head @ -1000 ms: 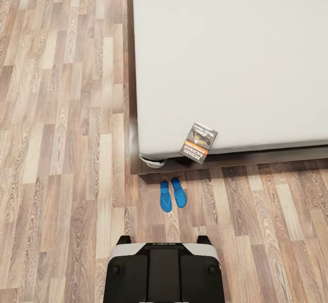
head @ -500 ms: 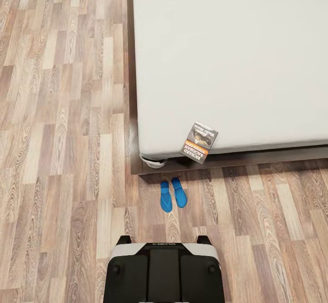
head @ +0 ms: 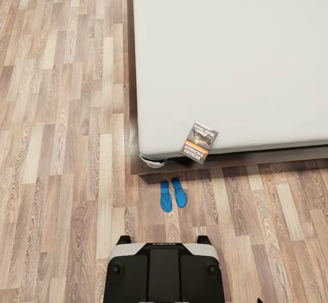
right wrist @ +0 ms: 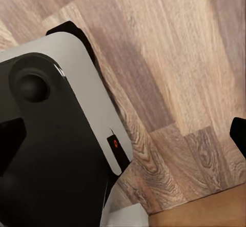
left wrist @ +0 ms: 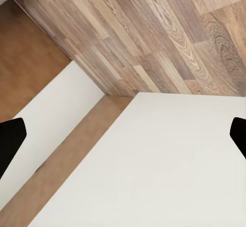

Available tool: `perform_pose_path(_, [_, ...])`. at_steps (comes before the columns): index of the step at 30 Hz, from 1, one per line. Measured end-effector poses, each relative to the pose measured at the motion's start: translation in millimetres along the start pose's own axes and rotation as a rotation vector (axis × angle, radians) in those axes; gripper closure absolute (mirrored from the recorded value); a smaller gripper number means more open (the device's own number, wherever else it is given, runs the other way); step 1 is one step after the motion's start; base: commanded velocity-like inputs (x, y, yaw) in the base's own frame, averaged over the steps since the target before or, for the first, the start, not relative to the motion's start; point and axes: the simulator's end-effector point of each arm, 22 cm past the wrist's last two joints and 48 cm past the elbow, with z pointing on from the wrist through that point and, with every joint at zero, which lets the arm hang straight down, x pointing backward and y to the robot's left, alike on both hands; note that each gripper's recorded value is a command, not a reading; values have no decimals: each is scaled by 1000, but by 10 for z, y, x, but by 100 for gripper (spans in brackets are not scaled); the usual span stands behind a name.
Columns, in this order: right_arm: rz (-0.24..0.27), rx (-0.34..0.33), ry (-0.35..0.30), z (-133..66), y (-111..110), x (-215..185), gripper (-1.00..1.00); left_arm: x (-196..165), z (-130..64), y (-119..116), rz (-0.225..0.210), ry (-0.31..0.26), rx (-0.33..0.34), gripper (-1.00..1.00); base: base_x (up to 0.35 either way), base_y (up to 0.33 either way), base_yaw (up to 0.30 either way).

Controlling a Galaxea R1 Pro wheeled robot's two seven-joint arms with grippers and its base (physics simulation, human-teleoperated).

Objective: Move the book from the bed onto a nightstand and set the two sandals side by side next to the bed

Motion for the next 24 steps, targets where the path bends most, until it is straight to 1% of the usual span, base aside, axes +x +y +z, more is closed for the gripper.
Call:
perform_pose_path(1, [11,8,-8,-5,-29,-22,-100,0,-1,-3,0,0,0,-100,0,0,0])
perform_pose_path(2, [33,25,-24,-17,-87,-63,-100,-1,-3,-15,0,0,2,-100,0,0,0])
perform_pose_path(9, [52,34,-35,-22,-109,-78,-100,-3,-6,-31,0,0,4,-100,0,0,0])
perform_pose_path(18, [63,15,-23,13,49,30,-100,-10,-22,-113,-1,0,15,-100,0,0,0])
perform_pose_path(24, [73,1,-21,37,162,83,-100,-32,-69,-329,-6,-1,45,-100,0,0,0])
